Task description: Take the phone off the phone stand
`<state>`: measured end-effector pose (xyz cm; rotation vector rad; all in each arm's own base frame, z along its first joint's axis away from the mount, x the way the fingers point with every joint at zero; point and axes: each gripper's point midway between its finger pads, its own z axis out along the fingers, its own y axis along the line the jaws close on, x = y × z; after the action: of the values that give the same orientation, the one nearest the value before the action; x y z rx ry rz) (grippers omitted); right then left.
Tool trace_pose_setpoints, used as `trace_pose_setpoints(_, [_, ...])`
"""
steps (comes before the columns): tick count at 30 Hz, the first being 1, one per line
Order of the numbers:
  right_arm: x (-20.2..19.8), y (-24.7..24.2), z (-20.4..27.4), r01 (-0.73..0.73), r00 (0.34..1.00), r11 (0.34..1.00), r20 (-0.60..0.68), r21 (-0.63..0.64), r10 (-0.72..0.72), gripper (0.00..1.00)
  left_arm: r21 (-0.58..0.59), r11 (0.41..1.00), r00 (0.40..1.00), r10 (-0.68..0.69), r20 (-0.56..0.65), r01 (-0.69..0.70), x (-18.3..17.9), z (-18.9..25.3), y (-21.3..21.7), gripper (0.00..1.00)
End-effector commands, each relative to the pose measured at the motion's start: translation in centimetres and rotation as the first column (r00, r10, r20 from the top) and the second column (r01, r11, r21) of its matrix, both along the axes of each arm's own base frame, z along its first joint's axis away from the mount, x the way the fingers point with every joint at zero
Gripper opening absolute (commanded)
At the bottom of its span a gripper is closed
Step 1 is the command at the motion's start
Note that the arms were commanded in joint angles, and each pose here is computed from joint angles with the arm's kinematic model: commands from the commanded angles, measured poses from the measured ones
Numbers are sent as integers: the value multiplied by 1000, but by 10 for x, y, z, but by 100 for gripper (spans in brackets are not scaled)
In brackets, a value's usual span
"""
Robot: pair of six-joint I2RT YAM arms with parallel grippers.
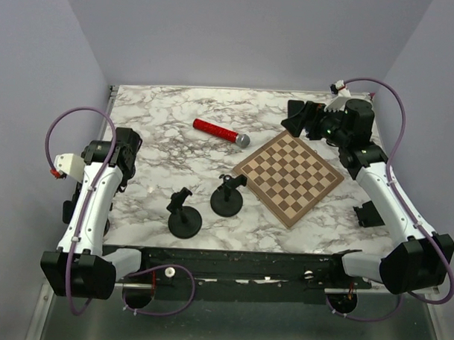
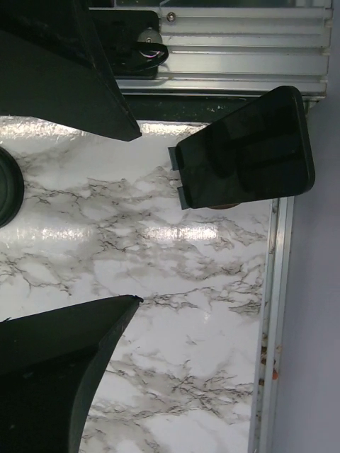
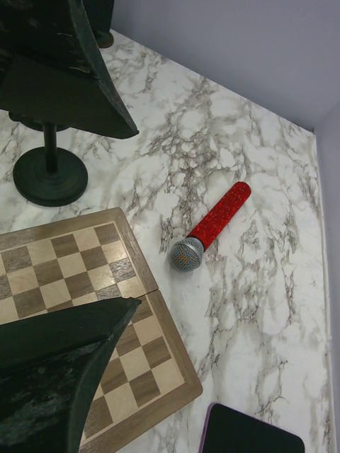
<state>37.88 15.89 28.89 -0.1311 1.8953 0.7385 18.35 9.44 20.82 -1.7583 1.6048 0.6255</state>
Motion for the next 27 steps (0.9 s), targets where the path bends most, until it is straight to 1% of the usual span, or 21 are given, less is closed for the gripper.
trace_pose_setpoints(1, [3, 6, -4, -26, 1000, 1000, 13, -5, 26, 100, 33, 993, 993, 116, -12, -116, -24, -10, 12, 99])
trace_pose_setpoints(4, [3, 8, -7, -34, 999, 999, 0, 0, 34, 100, 56, 986, 987, 158, 4, -158, -36, -19, 17, 99])
trace_pose_setpoints(6, [4, 9, -8, -41, 999, 999, -4, 5, 41, 100, 69, 980, 982, 186, -8, -185, -45, -25, 22, 99])
trace_pose_setpoints(13, [6, 7, -13, -25, 1000, 1000, -17, -12, 25, 100, 81, 981, 978, 186, -96, -179, -66, -34, 28, 99])
trace_pose_setpoints(17, [5, 8, -13, -35, 999, 999, -19, -9, 34, 100, 90, 973, 969, 222, -104, -214, -77, -36, 34, 99])
trace_pose_setpoints(24, [7, 9, -18, -36, 999, 999, -28, -13, 35, 100, 160, 968, 969, 213, -123, -193, -70, -23, 46, 99])
trace_pose_setpoints(27, [8, 10, -21, -37, 999, 999, -32, -15, 36, 100, 218, 956, 966, 226, -127, -195, -66, -19, 54, 99])
